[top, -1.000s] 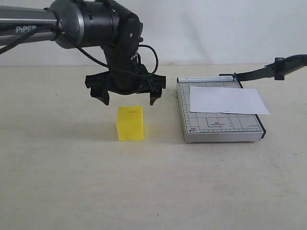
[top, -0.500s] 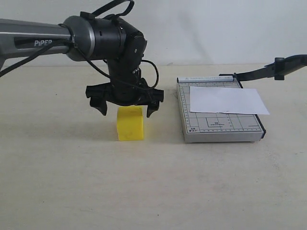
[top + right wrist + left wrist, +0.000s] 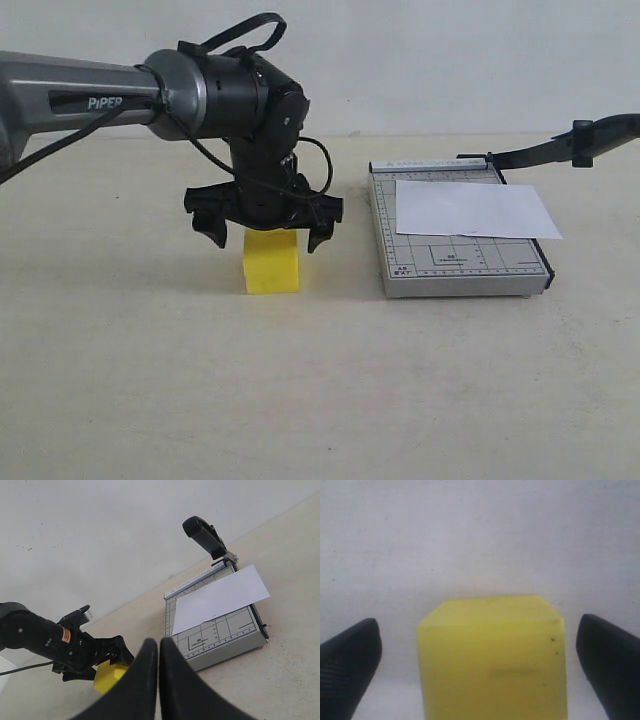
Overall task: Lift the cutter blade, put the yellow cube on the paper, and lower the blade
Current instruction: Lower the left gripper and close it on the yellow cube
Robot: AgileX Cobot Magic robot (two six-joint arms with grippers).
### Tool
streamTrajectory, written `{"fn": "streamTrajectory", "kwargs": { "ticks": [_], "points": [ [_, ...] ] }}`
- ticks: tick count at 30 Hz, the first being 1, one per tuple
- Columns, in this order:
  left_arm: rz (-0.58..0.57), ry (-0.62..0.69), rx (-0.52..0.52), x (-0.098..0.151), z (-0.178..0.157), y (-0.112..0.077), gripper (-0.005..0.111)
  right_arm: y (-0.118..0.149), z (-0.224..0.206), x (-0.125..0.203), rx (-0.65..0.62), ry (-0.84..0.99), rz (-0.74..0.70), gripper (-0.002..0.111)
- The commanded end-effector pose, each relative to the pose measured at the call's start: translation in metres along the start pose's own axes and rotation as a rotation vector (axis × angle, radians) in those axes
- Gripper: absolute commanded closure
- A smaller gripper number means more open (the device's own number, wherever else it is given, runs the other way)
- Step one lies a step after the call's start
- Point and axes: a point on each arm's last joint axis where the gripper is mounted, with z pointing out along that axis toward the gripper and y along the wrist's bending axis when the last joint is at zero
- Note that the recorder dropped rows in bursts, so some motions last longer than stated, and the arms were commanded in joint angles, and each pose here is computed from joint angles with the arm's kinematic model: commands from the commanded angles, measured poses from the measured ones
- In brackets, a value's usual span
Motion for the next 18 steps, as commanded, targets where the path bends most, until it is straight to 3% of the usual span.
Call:
{"fn": "streamTrajectory", "kwargs": {
  "ticks": [1, 9, 11, 12, 16, 18],
  "points": [
    [-0.006, -0.002, -0.007, -0.0003, 0.0046, 0.0017, -0.003, 0.0001, -0.0008, 0.0001, -0.003, -0.003, -0.007, 0.107],
    [0.029, -0.026, -0.046, -0.0021, 0.0084, 0.0044, -0.003, 0.0001, -0.0008, 0.0001, -0.003, -0.003, -0.007, 0.107],
    [0.029, -0.022, -0.051, -0.0018, 0.0084, 0.0049, 0.003, 0.0001, -0.0008, 0.0001, -0.003, -0.003, -0.007, 0.107],
    [0.029, -0.017, -0.056, -0.0013, 0.0084, 0.0054, 0.011, 0.0001, -0.0008, 0.0001, -0.003, -0.003, -0.007, 0.107],
    [0.052, -0.007, -0.070, -0.0005, 0.0083, 0.0066, 0.070, 0.0001, -0.0008, -0.0001, -0.003, -0.005, -0.007, 0.107],
    [0.067, -0.006, -0.070, -0.0005, 0.0083, 0.0066, 0.090, 0.0001, -0.0008, -0.0001, -0.003, -0.005, -0.007, 0.107]
  ]
}}
